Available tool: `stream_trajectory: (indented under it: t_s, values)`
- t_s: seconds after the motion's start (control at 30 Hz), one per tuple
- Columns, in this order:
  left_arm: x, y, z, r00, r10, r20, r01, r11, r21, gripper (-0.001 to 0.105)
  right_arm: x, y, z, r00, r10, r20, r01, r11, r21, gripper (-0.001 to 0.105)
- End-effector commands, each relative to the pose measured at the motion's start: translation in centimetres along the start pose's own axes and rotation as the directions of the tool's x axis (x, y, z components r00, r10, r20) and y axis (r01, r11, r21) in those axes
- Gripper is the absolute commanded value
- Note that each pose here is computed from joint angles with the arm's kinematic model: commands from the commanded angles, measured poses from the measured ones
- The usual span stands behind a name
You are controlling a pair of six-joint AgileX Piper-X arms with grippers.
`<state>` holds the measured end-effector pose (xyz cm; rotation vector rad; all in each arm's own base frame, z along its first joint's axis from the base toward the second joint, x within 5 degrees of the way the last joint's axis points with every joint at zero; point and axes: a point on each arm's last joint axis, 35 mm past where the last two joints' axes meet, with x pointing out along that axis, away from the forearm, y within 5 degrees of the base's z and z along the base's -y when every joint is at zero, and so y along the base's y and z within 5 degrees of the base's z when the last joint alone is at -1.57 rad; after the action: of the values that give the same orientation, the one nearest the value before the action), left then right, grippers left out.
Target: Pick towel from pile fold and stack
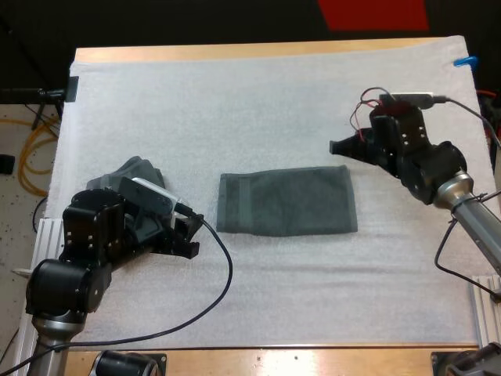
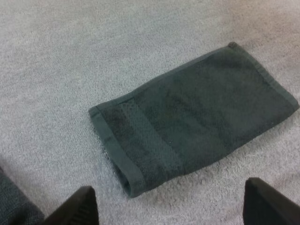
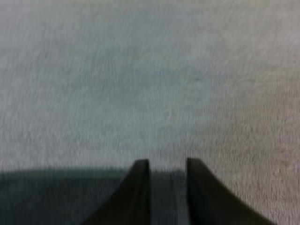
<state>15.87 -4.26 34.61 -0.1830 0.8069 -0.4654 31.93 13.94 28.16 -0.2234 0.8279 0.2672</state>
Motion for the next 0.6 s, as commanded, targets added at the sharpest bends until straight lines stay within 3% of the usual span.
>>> stream_trajectory:
  t_s: [0.0, 0.07, 0.13, 0.33, 0.57]
  values:
    - [0.0, -0.1, 0.1, 1.000, -0.003, 0.005, 0.003, 1.000, -0.006, 0.063, -0.3, -0.1, -0.3, 0.999, 0.010, -0.036, -0.011, 1.000, -0.021, 0.052]
    - [0.0, -0.1, 0.1, 1.000, -0.003, 0.005, 0.003, 1.000, -0.006, 0.063, -0.2, -0.4, -0.6, 0.998, 0.008, -0.066, -0.009, 1.000, -0.018, 0.069]
    - [0.0, -0.1, 0.1, 1.000, -0.003, 0.005, 0.003, 1.000, -0.006, 0.063, -0.2, -1.2, -0.9, 0.995, 0.021, -0.094, -0.021, 1.000, 0.001, 0.075]
    - [0.0, -0.1, 0.1, 1.000, -0.003, 0.005, 0.003, 1.000, -0.006, 0.063, 1.0, -6.5, -1.7, 0.983, 0.142, -0.116, -0.118, 0.974, 0.194, 0.068]
    - [0.0, -0.1, 0.1, 1.000, -0.003, 0.005, 0.003, 1.000, -0.006, 0.063, 4.1, -10.1, -4.7, 0.909, 0.373, -0.188, -0.286, 0.884, 0.368, 0.069]
